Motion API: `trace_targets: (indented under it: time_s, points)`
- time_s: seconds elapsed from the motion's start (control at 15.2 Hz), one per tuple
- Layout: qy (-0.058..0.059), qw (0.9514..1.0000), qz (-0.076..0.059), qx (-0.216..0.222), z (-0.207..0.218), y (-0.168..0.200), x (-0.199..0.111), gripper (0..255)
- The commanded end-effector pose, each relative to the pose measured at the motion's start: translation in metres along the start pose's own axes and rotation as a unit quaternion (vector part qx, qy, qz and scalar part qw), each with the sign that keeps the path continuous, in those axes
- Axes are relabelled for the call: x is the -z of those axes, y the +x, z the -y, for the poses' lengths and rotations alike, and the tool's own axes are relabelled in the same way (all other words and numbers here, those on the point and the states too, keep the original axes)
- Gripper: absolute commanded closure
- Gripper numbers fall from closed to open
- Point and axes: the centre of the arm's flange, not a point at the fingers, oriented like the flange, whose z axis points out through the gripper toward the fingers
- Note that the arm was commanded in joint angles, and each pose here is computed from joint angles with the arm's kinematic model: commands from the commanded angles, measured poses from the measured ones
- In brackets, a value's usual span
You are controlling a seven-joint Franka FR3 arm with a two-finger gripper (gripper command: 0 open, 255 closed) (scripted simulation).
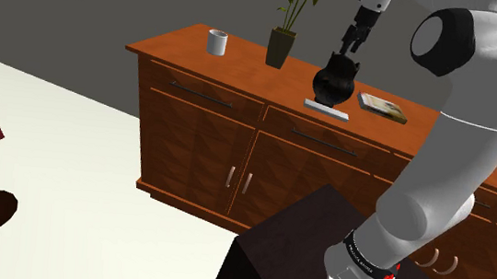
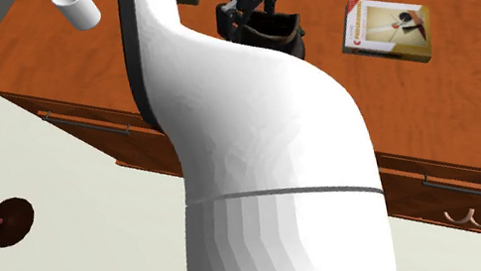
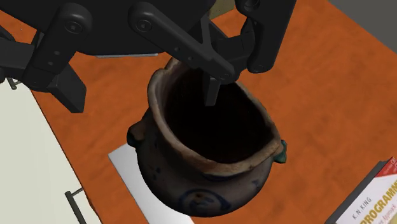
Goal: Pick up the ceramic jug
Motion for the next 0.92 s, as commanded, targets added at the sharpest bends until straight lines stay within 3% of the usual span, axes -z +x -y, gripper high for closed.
trace_targets:
  time_s: [0.0,0.53,0.59,0.86]
  points:
    - [-0.001,1.0,0.001,0.001,-0.009,0.005,-0.007,0]
    - [-0.001,1.0,0.001,0.001,-0.007,0.004,-0.042,0]
    - [-0.001,1.0,0.001,0.001,-0.006,0.003,-0.042,255]
    - [-0.001,1.0,0.001,0.001,-0.006,0.004,-0.042,255]
